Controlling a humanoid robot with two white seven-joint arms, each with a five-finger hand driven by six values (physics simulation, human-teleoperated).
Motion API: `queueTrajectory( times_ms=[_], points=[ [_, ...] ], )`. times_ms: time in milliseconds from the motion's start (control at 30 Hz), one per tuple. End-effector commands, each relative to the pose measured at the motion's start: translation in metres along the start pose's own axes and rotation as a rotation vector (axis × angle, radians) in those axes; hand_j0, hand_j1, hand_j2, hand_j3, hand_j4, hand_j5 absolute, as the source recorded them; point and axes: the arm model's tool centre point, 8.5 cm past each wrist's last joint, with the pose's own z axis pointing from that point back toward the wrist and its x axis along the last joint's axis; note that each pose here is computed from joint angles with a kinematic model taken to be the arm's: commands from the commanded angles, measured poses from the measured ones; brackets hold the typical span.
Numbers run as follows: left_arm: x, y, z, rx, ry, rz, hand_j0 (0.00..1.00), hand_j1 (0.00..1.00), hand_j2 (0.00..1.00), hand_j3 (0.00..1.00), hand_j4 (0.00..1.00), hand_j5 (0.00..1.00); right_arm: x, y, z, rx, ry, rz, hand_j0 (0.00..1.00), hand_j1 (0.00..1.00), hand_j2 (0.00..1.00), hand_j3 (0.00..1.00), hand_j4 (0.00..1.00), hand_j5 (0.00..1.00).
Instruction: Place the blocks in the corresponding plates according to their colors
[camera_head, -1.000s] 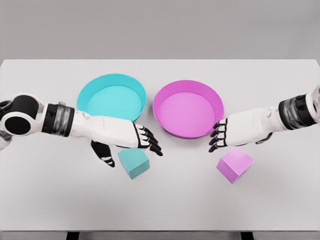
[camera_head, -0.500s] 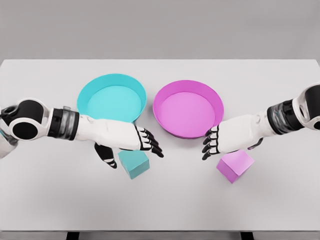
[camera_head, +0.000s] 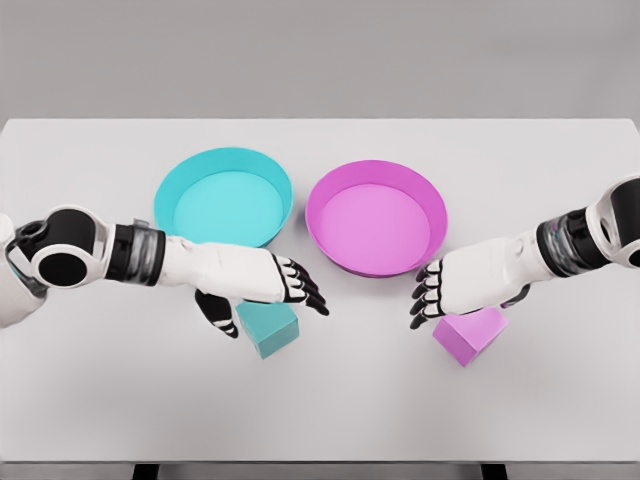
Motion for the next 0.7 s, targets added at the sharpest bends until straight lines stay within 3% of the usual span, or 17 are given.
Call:
queueTrajectory(
  times_ms=[0,667],
  points=[
    [-0.001,0.001,-0.001,0.005,0.001,0.002,1.00,1.00,1.00,1.00,1.00,1.00,0.001,0.001,-0.002,0.004,-0.007,-0.004,1.00,1.00,1.00,1.00,1.00,1.00],
    [-0.003,-0.015,-0.007,-0.004,0.003,0.035,1.00,1.00,1.00,1.00,1.00,1.00,0.008,0.019,-0.015,0.079,-0.021,0.019,0.97,0.97,0.97,0.97,0.97,0.97]
  ],
)
